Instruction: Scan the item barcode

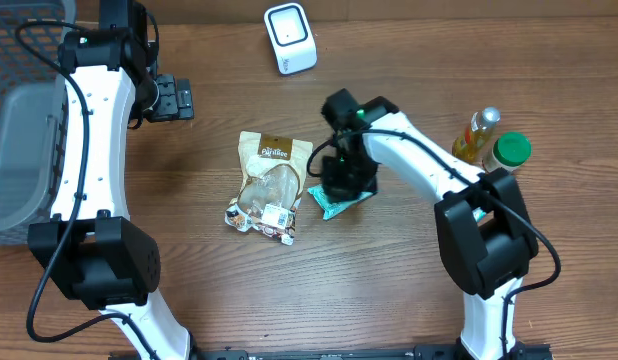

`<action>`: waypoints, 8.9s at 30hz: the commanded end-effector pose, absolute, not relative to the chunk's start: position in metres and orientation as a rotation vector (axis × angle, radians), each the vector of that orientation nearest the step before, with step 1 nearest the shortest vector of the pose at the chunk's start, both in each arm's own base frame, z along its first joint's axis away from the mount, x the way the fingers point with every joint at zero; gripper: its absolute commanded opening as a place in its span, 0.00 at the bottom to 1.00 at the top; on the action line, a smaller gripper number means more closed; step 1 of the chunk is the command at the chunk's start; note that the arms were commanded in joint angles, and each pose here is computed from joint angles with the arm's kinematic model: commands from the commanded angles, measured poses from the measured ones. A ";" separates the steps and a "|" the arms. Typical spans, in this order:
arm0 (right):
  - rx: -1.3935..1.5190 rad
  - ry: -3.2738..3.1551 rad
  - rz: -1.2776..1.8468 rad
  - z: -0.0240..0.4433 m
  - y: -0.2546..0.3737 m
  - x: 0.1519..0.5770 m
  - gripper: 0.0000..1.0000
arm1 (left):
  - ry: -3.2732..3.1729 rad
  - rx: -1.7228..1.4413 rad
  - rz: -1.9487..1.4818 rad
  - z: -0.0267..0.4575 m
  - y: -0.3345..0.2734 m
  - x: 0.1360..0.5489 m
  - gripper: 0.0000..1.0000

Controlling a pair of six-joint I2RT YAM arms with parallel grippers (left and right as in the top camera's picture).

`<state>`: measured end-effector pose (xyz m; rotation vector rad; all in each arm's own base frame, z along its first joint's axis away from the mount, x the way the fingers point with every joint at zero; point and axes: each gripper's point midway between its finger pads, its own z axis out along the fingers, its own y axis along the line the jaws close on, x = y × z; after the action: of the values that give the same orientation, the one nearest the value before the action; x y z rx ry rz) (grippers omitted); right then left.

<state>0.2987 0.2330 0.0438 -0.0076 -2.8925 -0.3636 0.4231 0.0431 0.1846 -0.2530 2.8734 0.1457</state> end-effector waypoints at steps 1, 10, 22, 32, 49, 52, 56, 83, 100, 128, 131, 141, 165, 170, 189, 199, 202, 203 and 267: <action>0.066 -2.831 -0.355 0.053 0.230 0.283 0.09 | 2.855 -0.229 0.151 0.191 0.041 0.426 1.00; 0.156 -2.797 -0.281 0.037 0.228 0.261 0.10 | 2.855 -0.228 0.151 0.191 0.041 0.426 1.00; 0.249 -2.948 -0.412 0.011 0.255 0.288 0.09 | 2.855 -0.228 0.151 0.191 0.041 0.426 1.00; 0.167 -3.271 -0.578 0.032 0.257 0.386 0.12 | 2.855 -0.228 0.151 0.191 0.041 0.426 1.00; -0.117 -3.102 -0.262 0.065 0.156 0.366 0.17 | 2.855 -0.229 0.151 0.191 0.041 0.426 1.00; -0.126 -3.067 -0.210 0.054 0.150 0.354 0.17 | 2.855 -0.228 0.151 0.191 0.041 0.426 1.00; -0.179 -3.000 -0.164 0.037 0.146 0.333 0.17 | 2.855 -0.229 0.151 0.191 0.041 0.426 1.00; 0.076 -2.825 -0.253 0.065 0.188 0.282 0.22 | 2.855 -0.229 0.151 0.191 0.041 0.426 1.00; 0.017 -3.162 -0.490 0.126 0.151 0.398 0.49 | 2.734 -0.218 -0.345 0.203 -0.016 0.456 1.00; 0.050 -3.181 -0.493 0.126 0.142 0.404 0.70 | 2.929 -0.019 -0.392 0.183 -0.198 0.385 0.15; 0.112 -3.169 -0.484 0.126 0.142 0.399 0.70 | 2.917 -0.047 -0.309 0.181 -0.209 0.380 0.15; 0.127 -3.151 -0.474 0.109 0.141 0.395 0.70 | 2.975 -0.011 -0.240 0.156 -0.235 0.366 0.04; 0.127 -3.134 -0.518 0.069 0.144 0.390 0.70 | 3.345 0.062 -0.318 0.030 -0.264 0.341 0.04; 0.126 -3.134 -0.518 0.068 0.144 0.390 0.69 | 3.337 0.065 -0.322 0.027 -0.266 0.343 0.04; 0.117 -3.096 -0.499 0.054 0.144 0.386 0.69 | 3.328 0.092 -0.200 0.025 -0.258 0.342 0.04; 0.116 -3.093 -0.497 0.054 0.144 0.385 0.69 | 3.348 0.095 -0.175 0.025 -0.256 0.336 0.04; 0.116 -3.094 -0.498 0.054 0.144 0.385 0.69 | 3.356 0.085 -0.126 0.025 -0.249 0.335 0.04; 0.116 -3.094 -0.498 0.054 0.144 0.385 0.69 | 3.356 0.082 -0.129 0.026 -0.248 0.336 0.04; 0.101 -3.092 -0.510 0.054 0.146 0.386 0.69 | 3.320 0.081 -0.009 -0.010 -0.243 0.328 0.04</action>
<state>0.3875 0.1434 0.0579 0.1059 -3.1083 -0.4902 0.3412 -0.2533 0.0100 0.1156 3.2564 -0.0655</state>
